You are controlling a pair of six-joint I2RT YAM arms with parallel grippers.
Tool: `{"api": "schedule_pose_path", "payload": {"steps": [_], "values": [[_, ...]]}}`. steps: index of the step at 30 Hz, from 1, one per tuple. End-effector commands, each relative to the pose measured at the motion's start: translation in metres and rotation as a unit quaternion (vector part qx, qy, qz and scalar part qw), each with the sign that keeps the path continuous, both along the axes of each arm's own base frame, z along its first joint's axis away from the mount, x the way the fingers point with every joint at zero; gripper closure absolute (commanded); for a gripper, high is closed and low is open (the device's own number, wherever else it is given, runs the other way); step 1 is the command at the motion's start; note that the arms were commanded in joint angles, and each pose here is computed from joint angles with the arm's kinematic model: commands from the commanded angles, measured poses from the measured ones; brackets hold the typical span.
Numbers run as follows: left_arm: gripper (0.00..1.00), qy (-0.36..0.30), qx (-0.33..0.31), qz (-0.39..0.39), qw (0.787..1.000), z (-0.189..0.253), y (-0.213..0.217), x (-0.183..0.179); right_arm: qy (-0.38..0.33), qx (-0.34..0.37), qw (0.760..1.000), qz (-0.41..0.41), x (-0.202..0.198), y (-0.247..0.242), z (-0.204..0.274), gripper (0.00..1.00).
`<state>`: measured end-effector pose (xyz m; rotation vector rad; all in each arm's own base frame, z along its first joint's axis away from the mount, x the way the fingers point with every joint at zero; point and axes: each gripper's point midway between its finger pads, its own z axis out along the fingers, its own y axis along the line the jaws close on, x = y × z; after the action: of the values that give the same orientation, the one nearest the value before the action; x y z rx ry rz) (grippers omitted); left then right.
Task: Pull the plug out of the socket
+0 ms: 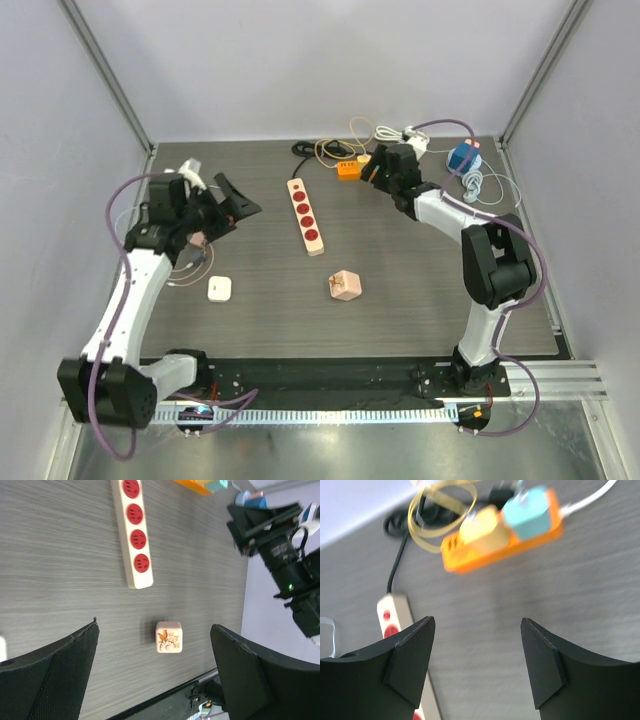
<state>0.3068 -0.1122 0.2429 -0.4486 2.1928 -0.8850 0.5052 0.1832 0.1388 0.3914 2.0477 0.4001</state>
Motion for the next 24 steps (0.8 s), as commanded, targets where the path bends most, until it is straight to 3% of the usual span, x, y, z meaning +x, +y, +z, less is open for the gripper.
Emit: {"api": "schedule_pose_path", "payload": {"steps": [1, 11, 12, 13, 15, 16, 21, 24], "values": [[0.07, -0.055, 0.0, -0.027, 0.998, 0.029, -0.033, 0.033, -0.073, 0.046, 0.995, -0.056, 0.038, -0.031, 0.026, 0.25], [0.09, -0.078, -0.026, -0.029, 0.996, 0.005, -0.097, 0.141, -0.065, 0.046, 0.996, -0.05, 0.075, -0.056, -0.004, 0.25], [0.09, -0.103, -0.028, -0.027, 0.994, 0.022, -0.102, 0.155, -0.063, 0.043, 0.996, -0.049, 0.077, -0.059, -0.005, 0.26], [0.1, -0.09, -0.021, -0.023, 0.995, 0.001, -0.107, 0.171, -0.062, 0.044, 0.996, -0.049, 0.078, -0.06, -0.006, 0.26], [0.11, -0.118, -0.027, -0.023, 0.992, 0.01, -0.12, 0.193, -0.071, 0.053, 0.995, -0.046, 0.082, -0.06, -0.006, 0.29], [0.12, -0.115, -0.023, -0.017, 0.993, -0.007, -0.124, 0.207, -0.072, 0.06, 0.995, -0.032, 0.084, -0.055, -0.006, 0.31], [0.19, -0.162, -0.011, -0.042, 0.986, -0.022, -0.158, 0.237, -0.067, 0.045, 0.996, -0.04, 0.096, -0.061, -0.017, 0.38], [0.2, -0.179, 0.013, -0.057, 0.982, -0.033, -0.167, 0.238, -0.063, 0.082, 0.992, -0.079, 0.094, -0.083, -0.028, 0.47]]}}
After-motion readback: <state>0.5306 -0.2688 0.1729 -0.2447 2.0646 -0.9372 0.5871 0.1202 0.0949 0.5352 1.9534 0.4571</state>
